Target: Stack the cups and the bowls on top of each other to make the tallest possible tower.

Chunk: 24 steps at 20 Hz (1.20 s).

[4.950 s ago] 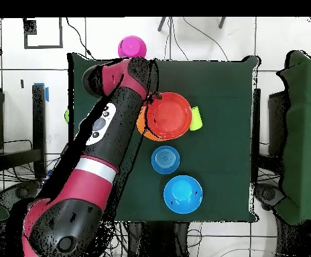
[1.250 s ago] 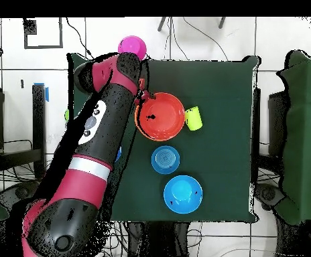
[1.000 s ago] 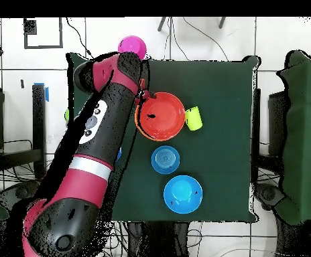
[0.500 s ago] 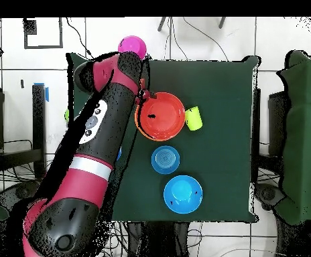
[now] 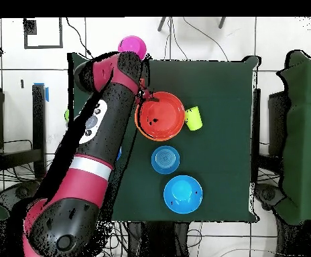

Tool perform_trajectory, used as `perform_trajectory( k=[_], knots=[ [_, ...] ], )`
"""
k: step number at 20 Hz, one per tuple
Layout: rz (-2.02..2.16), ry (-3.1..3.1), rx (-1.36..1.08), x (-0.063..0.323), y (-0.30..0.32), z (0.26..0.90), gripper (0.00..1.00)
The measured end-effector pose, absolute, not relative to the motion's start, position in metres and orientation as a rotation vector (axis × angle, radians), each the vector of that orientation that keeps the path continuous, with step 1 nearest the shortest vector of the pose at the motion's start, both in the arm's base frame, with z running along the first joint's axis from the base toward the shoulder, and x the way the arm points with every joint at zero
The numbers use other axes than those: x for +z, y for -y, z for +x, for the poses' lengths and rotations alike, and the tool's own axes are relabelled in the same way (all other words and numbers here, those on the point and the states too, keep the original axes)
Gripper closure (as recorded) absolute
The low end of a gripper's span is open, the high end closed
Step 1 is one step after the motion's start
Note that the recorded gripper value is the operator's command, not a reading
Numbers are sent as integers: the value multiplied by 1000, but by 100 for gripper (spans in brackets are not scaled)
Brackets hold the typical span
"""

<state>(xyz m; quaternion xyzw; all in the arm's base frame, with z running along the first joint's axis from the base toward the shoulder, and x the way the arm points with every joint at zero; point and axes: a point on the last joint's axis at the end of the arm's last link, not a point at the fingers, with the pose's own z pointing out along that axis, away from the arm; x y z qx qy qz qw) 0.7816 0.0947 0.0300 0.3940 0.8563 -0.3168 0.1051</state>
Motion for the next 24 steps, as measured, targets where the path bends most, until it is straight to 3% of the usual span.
perform_trajectory(
  k=[24],
  knots=[
    [1150, -2524, -915, 39, -102, 792, 0]
  ],
)
